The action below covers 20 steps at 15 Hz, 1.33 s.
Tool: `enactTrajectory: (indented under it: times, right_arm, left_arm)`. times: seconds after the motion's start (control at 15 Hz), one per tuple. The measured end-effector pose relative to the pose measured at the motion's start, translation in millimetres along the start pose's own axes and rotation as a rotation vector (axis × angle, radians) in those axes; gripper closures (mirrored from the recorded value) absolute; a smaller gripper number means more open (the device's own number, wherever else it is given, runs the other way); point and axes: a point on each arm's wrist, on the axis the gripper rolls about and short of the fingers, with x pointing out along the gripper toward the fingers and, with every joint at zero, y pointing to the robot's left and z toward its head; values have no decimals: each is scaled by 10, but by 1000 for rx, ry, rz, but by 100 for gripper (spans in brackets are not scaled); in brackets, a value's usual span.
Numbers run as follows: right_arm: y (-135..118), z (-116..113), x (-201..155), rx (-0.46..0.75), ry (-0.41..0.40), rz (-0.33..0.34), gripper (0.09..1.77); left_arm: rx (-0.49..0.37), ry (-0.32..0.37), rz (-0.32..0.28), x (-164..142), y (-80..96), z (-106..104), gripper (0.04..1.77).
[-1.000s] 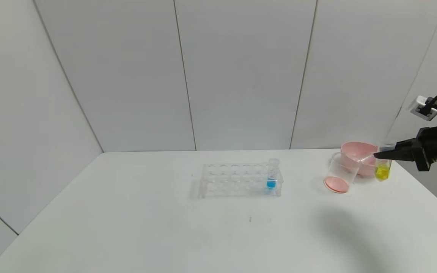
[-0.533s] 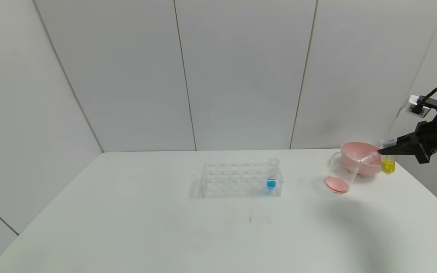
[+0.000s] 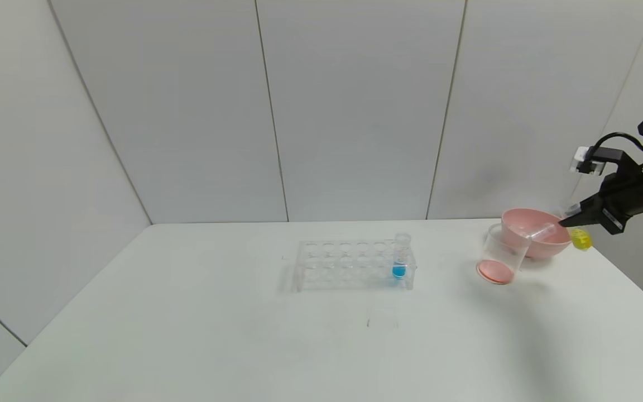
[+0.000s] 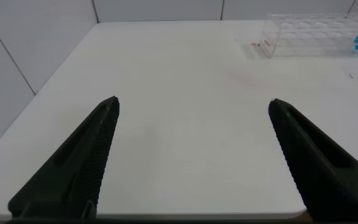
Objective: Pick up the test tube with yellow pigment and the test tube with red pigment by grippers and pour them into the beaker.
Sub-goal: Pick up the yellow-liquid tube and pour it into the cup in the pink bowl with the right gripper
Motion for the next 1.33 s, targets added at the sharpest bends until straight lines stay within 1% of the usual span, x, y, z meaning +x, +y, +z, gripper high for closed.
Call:
enactTrajectory:
  times: [0.13, 0.33, 0.67, 1.13, 1.33]
  right_arm:
    - [41, 85, 114, -26, 21, -6, 136]
    - [125, 201, 224, -62, 93, -35, 136]
    - [245, 319, 264, -97, 202, -75, 136]
    - [403, 476, 262, -146, 274, -95, 136]
    - [439, 501, 273, -156, 284, -89, 136]
  left_arm:
    - [0, 0, 0, 0, 0, 0, 9]
    - [0, 0, 0, 0, 0, 0, 9]
    - [0, 0, 0, 0, 0, 0, 9]
    - [0, 0, 0, 0, 0, 0, 9]
    - [0, 0, 0, 0, 0, 0, 9]
